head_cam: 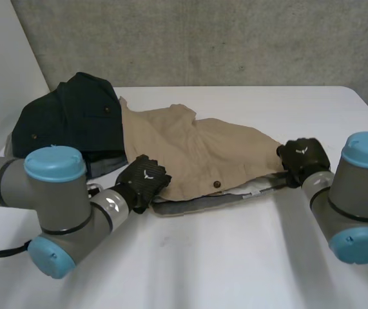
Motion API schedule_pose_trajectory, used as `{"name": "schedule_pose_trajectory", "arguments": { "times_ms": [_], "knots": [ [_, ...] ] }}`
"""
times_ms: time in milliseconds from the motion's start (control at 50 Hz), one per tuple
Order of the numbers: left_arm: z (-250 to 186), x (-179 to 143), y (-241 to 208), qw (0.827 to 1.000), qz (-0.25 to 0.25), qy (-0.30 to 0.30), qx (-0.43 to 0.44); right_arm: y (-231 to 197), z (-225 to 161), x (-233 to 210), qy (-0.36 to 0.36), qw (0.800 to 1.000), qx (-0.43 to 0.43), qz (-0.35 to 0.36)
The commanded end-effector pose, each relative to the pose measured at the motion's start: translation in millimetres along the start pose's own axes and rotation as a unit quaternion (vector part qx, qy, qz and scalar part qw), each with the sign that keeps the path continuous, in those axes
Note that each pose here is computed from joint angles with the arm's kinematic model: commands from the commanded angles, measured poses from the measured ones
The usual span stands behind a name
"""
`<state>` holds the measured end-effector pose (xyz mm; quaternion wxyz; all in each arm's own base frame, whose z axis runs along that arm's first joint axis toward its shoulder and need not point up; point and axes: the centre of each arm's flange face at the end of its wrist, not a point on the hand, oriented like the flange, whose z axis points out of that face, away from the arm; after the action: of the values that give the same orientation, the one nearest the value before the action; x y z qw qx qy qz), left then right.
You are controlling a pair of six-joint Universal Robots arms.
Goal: Fold the laundry.
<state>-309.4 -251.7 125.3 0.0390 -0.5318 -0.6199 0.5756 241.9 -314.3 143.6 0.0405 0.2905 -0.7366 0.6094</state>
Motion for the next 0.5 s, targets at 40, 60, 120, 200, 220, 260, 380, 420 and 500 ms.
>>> {"name": "schedule_pose_trajectory", "arguments": {
  "times_ms": [40, 60, 120, 200, 220, 260, 380, 420, 500],
  "knots": [
    [-8.6, 21.8, -58.8, 0.997, -0.031, 0.016, 0.075, -51.5, 33.2, 28.7, 0.050, 0.993, 0.088, -0.060],
    [-12.1, 23.0, -68.9, 0.995, -0.045, 0.017, 0.088, -53.1, 38.2, 33.0, 0.058, 0.992, 0.092, -0.066],
    [-21.0, 32.5, -94.7, 0.989, -0.079, 0.028, 0.121, -62.9, 64.0, 53.3, 0.095, 0.985, 0.122, -0.077],
    [-32.2, 55.6, -131.3, 0.976, -0.132, 0.051, 0.164, -71.4, 87.3, 65.3, 0.126, 0.975, 0.162, -0.085],
    [-32.9, 59.9, -136.0, 0.974, -0.139, 0.053, 0.169, -72.2, 91.2, 65.7, 0.130, 0.973, 0.171, -0.086],
    [-32.3, 71.0, -144.6, 0.971, -0.147, 0.058, 0.179, -69.9, 99.4, 66.1, 0.138, 0.969, 0.188, -0.086],
    [-17.0, 121.1, -156.3, 0.966, -0.147, 0.082, 0.198, -44.1, 118.5, 51.0, 0.112, 0.965, 0.215, -0.095],
    [-14.4, 126.7, -156.7, 0.965, -0.145, 0.087, 0.200, -37.8, 118.3, 48.3, 0.103, 0.969, 0.205, -0.093],
    [-12.6, 124.5, -159.3, 0.965, -0.143, 0.082, 0.206, -41.1, 104.4, 60.5, 0.111, 0.977, 0.160, -0.082]
  ]
}}
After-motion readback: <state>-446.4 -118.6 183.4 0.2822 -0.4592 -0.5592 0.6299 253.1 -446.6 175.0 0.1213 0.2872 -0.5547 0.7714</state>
